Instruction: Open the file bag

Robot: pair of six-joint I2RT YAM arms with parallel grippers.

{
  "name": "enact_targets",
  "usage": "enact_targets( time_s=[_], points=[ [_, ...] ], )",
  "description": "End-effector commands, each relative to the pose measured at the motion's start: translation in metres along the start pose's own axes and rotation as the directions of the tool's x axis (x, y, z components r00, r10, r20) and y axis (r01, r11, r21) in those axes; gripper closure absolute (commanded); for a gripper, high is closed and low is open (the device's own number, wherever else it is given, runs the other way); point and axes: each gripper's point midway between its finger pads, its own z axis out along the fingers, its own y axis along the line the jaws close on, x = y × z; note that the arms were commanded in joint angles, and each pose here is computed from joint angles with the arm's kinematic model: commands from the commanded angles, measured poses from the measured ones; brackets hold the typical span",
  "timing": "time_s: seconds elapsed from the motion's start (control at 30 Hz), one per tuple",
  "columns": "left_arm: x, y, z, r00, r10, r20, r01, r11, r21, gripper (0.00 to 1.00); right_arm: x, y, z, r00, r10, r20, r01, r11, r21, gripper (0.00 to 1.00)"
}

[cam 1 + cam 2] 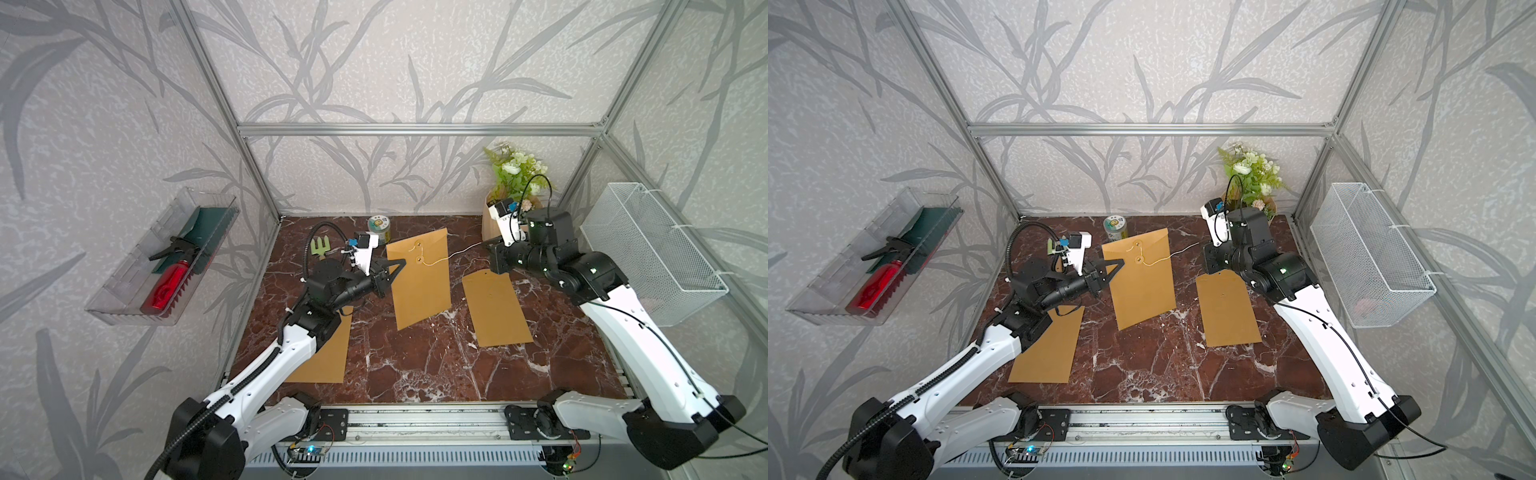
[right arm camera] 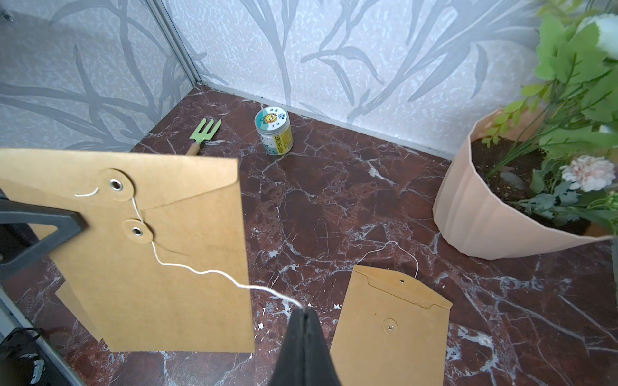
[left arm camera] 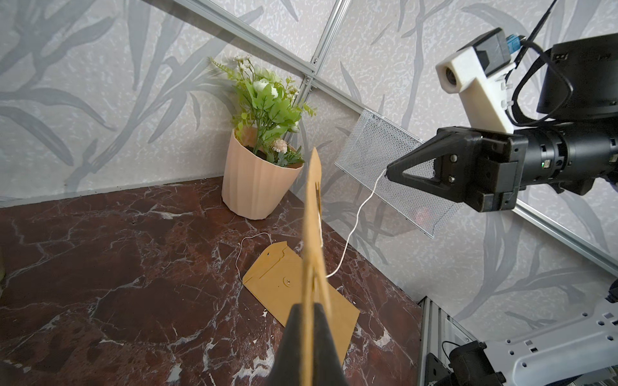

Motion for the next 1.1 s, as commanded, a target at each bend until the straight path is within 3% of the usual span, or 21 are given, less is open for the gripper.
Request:
enact_targets(
  time_s=[0.0,0.5,1.07],
  points=[
    [0.003,-0.003,-0.001,1.000,0.028,-0.004,-0.028,0.999,0.023,1.00,-0.009,-0.004,-0.005,1.000,-0.017,0.007,0.017,1.000,0.022,1.00],
    [0.026,-0.007,0.004,0.999,-0.013,-0.050,0.018,0.994,0.106,1.00,-0.033,0.002,-0.007,0.999,-0.028,0.041,0.028,1.000,-0.003,1.00],
    [0.034,-0.015,0.024,0.996,-0.034,-0.082,0.048,0.985,0.165,1.00,-0.050,0.033,0.013,0.999,-0.025,0.042,0.030,0.991,-0.128,1.00]
  ],
)
